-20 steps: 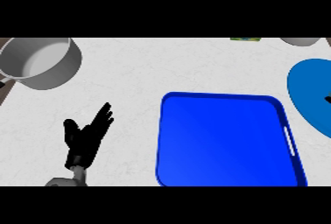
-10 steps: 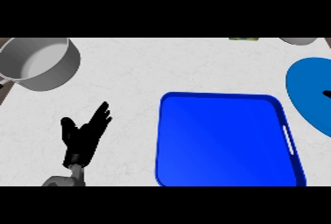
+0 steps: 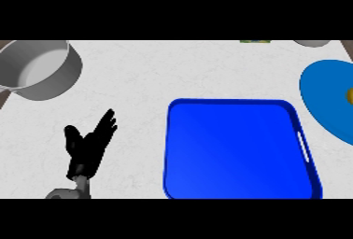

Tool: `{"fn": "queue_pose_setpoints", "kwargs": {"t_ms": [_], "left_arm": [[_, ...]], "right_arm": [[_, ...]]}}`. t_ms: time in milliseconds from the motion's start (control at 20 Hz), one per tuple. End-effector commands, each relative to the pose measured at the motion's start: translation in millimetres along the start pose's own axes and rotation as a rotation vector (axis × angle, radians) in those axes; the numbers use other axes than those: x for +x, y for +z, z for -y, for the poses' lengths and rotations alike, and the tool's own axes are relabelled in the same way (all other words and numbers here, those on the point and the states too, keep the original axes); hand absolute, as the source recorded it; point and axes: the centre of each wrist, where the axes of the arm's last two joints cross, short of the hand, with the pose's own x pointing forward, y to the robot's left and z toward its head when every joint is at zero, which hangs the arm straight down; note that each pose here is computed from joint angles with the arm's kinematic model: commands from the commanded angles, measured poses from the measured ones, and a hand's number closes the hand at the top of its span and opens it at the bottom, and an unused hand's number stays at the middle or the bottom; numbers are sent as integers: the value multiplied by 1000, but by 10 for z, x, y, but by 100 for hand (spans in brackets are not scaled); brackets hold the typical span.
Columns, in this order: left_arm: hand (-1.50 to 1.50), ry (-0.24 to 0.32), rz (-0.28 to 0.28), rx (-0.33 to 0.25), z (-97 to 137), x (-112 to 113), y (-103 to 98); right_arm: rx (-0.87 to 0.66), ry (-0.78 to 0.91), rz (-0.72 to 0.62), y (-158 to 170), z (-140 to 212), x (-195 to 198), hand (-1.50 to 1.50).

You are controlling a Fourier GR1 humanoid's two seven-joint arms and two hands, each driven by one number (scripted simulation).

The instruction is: Pick the lemon from the tray and place it in the plate

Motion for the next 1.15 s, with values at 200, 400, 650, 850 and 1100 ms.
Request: {"fn": "queue_pose_setpoints", "kwargs": {"t_ms": [200,400,650,850,1100], "left_arm": [[0,0,-20,-1,-49,-90,80],[0,9,-26,6,-119,-34,132],[0,0,-38,2,-217,-126,96],[0,7,-44,27,40,-17,29],[0,2,-42,24,-14,-167,81]], "right_arm": [[179,-65,-14,375,645,-223,-150],[231,-41,-2,422,941,-146,-150],[267,43,-8,582,890,-313,-150],[269,74,-12,723,1003,-385,-150],[262,65,-9,856,1165,-418,-150]]}}
